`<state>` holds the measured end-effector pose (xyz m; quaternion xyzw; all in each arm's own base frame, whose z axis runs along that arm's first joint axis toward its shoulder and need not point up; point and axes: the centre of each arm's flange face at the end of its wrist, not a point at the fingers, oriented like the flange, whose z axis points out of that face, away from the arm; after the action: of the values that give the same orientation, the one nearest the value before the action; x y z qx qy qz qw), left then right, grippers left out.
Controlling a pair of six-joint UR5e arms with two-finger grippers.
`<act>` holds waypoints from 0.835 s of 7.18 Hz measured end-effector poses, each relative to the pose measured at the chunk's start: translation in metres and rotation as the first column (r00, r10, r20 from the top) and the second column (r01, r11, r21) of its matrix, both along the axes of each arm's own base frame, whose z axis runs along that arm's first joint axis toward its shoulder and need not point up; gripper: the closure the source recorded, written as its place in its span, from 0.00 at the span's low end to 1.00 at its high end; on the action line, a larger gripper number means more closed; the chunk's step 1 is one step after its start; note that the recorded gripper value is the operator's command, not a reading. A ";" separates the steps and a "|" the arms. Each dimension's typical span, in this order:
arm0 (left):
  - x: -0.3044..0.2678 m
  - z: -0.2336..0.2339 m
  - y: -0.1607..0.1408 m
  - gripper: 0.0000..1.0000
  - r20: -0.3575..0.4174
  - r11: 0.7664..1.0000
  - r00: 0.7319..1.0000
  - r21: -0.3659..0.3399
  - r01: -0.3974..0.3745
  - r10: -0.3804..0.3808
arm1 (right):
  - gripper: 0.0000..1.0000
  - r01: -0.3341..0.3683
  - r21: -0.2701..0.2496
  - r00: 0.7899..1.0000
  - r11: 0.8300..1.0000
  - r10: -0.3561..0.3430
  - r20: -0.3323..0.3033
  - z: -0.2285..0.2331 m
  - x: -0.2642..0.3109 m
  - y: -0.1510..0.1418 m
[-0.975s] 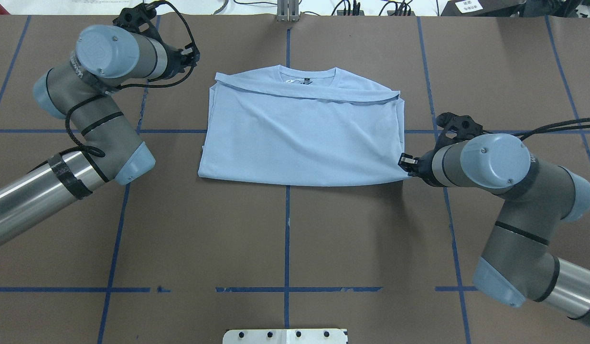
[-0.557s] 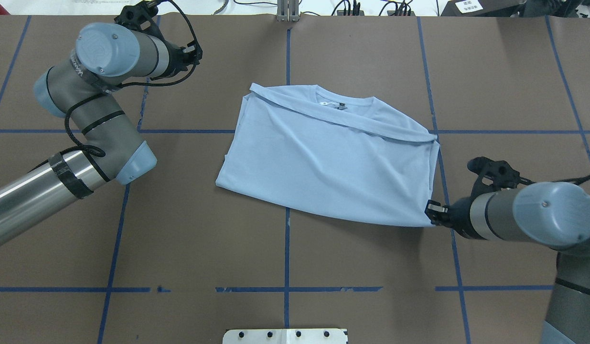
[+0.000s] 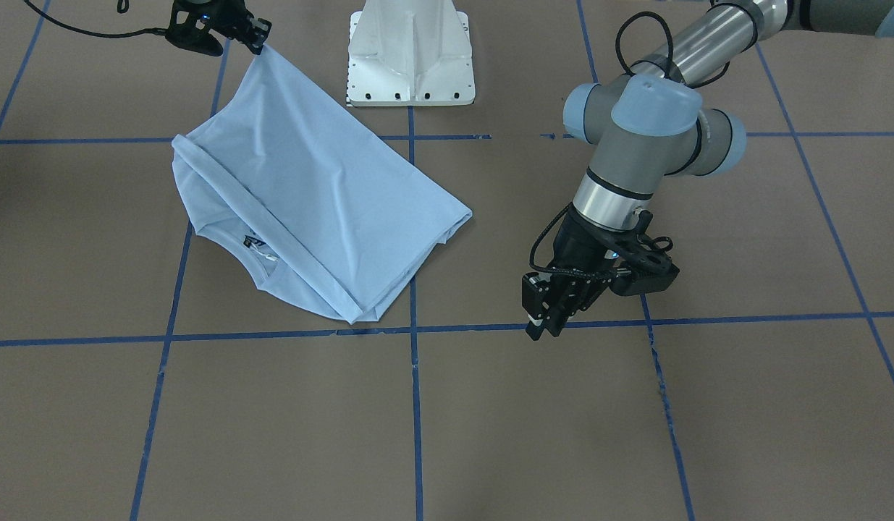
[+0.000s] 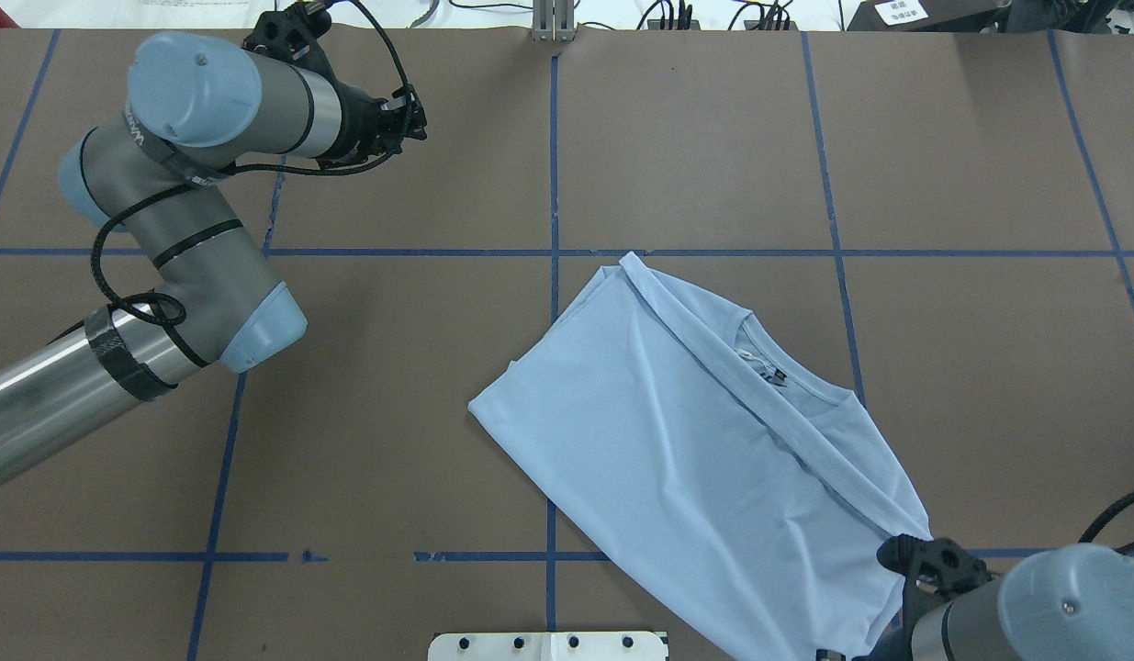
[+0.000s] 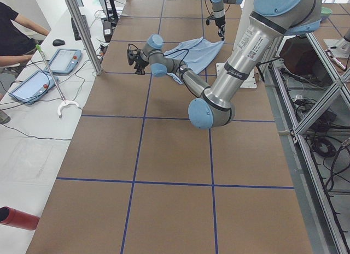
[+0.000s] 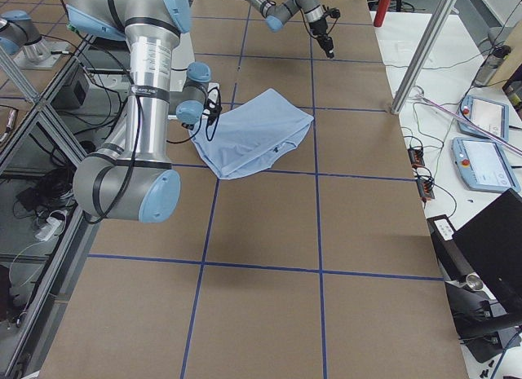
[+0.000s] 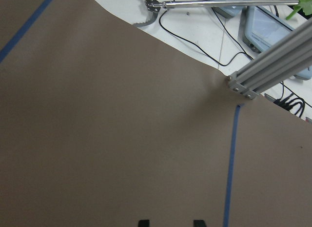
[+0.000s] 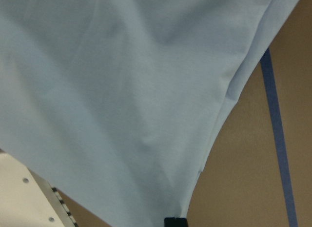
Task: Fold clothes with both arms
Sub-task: 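Drag the folded shirt toward the robot with the right gripper, then grasp the shirt's two side edges with left and right grippers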
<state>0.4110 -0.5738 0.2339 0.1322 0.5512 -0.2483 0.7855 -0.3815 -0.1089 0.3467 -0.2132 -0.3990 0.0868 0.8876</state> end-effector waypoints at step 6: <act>0.073 0.019 0.190 0.34 -0.096 0.936 0.973 -0.269 -0.226 0.208 | 0.00 -0.334 0.047 0.942 0.941 0.331 0.060 -0.020 0.033 -0.120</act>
<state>0.4841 -0.3834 0.2528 -0.0494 0.5477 -0.2393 0.8002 -0.3484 -0.2285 0.3267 -0.1199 -0.4541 0.2187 0.8553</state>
